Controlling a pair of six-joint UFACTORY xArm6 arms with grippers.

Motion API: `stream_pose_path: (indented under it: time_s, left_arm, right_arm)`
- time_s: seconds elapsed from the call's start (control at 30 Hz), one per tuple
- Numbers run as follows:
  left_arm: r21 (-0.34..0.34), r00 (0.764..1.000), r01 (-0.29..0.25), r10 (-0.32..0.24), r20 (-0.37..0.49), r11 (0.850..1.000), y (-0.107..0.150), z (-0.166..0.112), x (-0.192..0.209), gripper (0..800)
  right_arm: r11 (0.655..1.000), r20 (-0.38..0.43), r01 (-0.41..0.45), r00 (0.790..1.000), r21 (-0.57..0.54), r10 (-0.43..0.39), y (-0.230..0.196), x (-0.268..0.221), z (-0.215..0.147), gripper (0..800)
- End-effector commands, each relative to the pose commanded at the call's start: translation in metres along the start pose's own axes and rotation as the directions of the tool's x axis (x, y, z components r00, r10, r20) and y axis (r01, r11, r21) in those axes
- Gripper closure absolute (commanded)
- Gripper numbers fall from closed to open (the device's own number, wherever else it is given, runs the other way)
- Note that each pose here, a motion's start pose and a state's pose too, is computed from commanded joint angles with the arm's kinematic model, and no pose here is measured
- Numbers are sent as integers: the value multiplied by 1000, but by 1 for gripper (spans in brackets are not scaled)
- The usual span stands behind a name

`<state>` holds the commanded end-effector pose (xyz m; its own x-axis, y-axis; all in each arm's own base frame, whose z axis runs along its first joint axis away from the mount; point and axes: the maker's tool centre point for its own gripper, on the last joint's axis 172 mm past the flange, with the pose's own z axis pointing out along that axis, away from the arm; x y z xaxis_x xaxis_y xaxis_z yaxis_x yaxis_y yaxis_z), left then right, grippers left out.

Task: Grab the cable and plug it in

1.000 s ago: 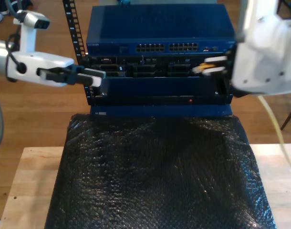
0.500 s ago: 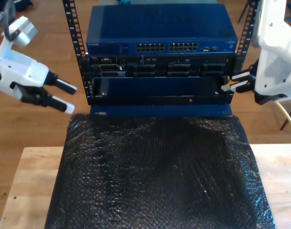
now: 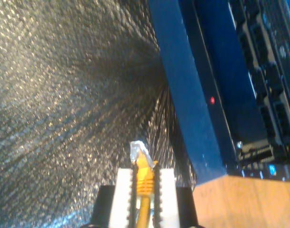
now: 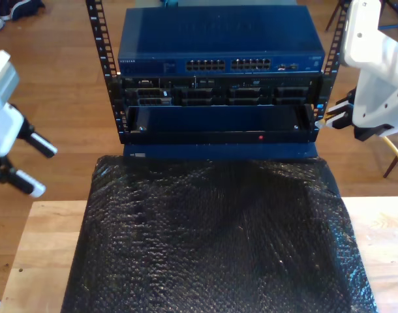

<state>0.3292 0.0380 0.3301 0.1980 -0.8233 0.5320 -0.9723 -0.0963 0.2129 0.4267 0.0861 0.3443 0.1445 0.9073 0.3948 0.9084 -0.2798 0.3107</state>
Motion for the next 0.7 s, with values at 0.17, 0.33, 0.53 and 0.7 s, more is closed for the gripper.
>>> stream_pose_path:
  time_s: [0.17, 0.33, 0.53, 0.7]
  left_arm:
    - [8, 999, 2, -2, 54, 1000, 15, -11, -46, 1]
    - [1, 995, -43, 43, 87, 999, 37, -20, -98, 1]
    - [-35, 990, -103, 106, 94, 994, 76, -17, -155, 1]
    - [-19, 989, -135, 136, 55, 991, 98, -13, -178, 0]
  right_arm:
    - [999, 24, -29, 999, 34, 29, 2, -7, 17, 800]
    - [998, 106, -37, 994, 43, 32, 2, -26, 27, 800]
    - [997, 136, -43, 990, 59, 35, 1, -33, 35, 800]
    - [997, 179, -50, 983, 58, 39, 1, -45, 40, 800]
